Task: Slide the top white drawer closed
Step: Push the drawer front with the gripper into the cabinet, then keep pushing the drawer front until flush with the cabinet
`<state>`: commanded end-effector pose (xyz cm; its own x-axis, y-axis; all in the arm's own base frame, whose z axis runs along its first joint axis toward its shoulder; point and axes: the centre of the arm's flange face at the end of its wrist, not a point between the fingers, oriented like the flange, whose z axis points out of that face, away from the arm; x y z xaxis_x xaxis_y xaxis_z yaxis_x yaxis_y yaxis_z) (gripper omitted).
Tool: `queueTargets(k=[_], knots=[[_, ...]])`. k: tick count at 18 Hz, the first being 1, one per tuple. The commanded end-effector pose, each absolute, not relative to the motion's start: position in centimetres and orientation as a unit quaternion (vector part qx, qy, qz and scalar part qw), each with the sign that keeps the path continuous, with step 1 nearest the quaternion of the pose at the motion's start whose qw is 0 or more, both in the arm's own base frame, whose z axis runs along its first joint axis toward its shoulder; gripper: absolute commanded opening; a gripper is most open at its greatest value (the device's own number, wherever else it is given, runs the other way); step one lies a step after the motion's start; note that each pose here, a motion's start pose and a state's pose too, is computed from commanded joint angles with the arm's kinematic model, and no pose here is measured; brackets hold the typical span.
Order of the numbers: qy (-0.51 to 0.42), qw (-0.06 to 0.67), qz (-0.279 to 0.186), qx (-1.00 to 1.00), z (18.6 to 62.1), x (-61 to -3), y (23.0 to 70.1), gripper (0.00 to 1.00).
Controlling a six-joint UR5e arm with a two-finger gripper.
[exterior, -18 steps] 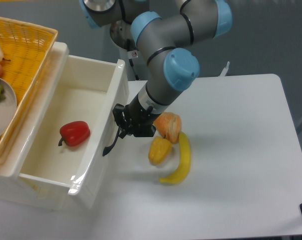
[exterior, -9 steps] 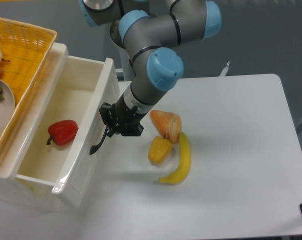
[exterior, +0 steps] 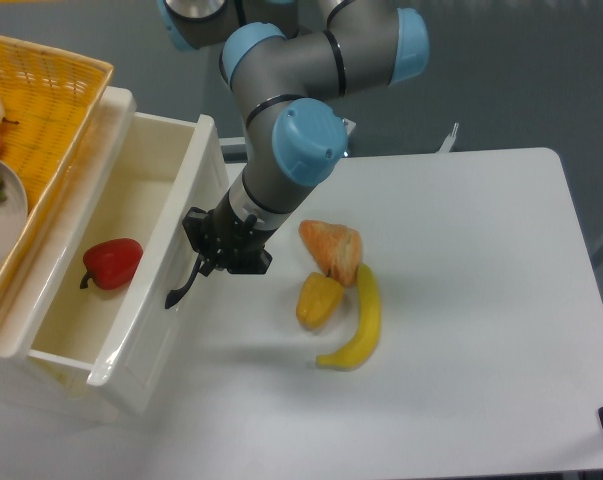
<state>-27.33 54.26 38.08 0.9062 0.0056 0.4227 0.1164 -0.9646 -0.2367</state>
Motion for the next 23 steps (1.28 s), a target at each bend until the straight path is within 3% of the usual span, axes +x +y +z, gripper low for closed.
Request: queueTargets(k=[23], knots=[[-0.031, 0.125, -0.213, -0.968, 38.0, -23.3, 56.8, 0.08]])
